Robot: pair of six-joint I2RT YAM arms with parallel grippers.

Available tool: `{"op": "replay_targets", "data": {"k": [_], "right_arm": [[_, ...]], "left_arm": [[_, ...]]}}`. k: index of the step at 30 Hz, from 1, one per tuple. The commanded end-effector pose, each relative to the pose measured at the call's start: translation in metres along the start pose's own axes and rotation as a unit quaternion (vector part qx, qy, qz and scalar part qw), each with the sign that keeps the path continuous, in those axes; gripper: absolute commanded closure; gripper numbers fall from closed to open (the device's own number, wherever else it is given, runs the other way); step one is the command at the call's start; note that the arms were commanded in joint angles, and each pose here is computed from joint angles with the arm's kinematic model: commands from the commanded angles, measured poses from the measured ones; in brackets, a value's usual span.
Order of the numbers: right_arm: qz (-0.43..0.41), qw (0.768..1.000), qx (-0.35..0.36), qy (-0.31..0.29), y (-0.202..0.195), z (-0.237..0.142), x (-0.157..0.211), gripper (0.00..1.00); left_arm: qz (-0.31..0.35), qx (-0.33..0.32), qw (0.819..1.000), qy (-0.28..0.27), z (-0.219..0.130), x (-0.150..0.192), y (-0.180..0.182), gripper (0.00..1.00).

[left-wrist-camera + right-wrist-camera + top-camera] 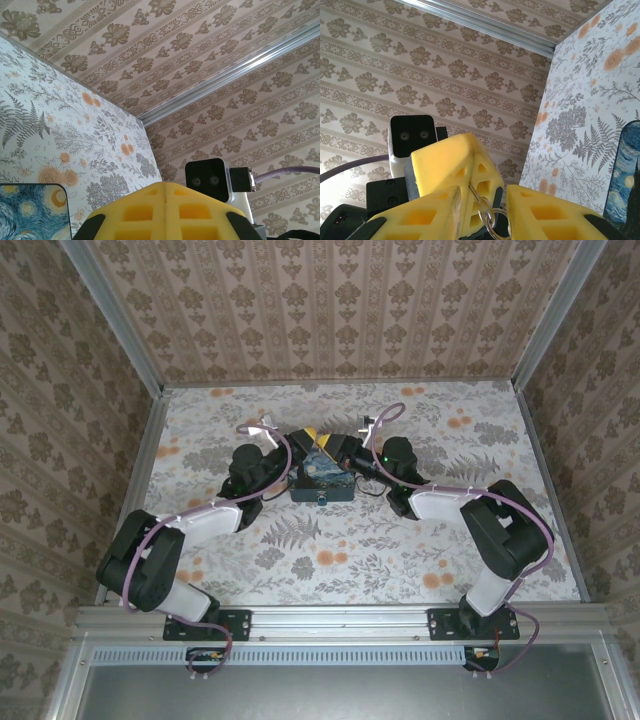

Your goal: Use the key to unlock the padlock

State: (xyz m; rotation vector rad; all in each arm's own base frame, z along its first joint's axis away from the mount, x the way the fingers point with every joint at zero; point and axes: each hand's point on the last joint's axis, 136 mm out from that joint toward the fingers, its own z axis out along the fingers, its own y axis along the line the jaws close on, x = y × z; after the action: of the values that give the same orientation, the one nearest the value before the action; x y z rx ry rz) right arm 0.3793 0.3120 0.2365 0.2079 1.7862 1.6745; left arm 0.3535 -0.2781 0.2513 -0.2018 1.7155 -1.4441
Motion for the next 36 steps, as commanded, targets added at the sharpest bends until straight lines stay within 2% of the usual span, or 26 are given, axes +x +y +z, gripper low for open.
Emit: {"op": "replay_targets", "data": {"k": [1,25,36], "right_arm": [[-0.009,0.999,-0.035,0.004,0.018,0.003,0.000,0.69],[0.002,0.999,-0.042,0.023,0.011,0.002,0.012,0.70],[0.003,0.999,-0.039,0.021,0.008,0.001,0.012,0.76]], "left_arm": [[0.004,0.022,1.000,-0.014,0.003,-0.007,-0.015,1.00],[-0.003,0.027,0.999,-0.020,0.002,-0.010,-0.019,1.00],[-0.004,0.023,1.000,-0.020,0.002,-0.010,-0.016,1.00]]}}
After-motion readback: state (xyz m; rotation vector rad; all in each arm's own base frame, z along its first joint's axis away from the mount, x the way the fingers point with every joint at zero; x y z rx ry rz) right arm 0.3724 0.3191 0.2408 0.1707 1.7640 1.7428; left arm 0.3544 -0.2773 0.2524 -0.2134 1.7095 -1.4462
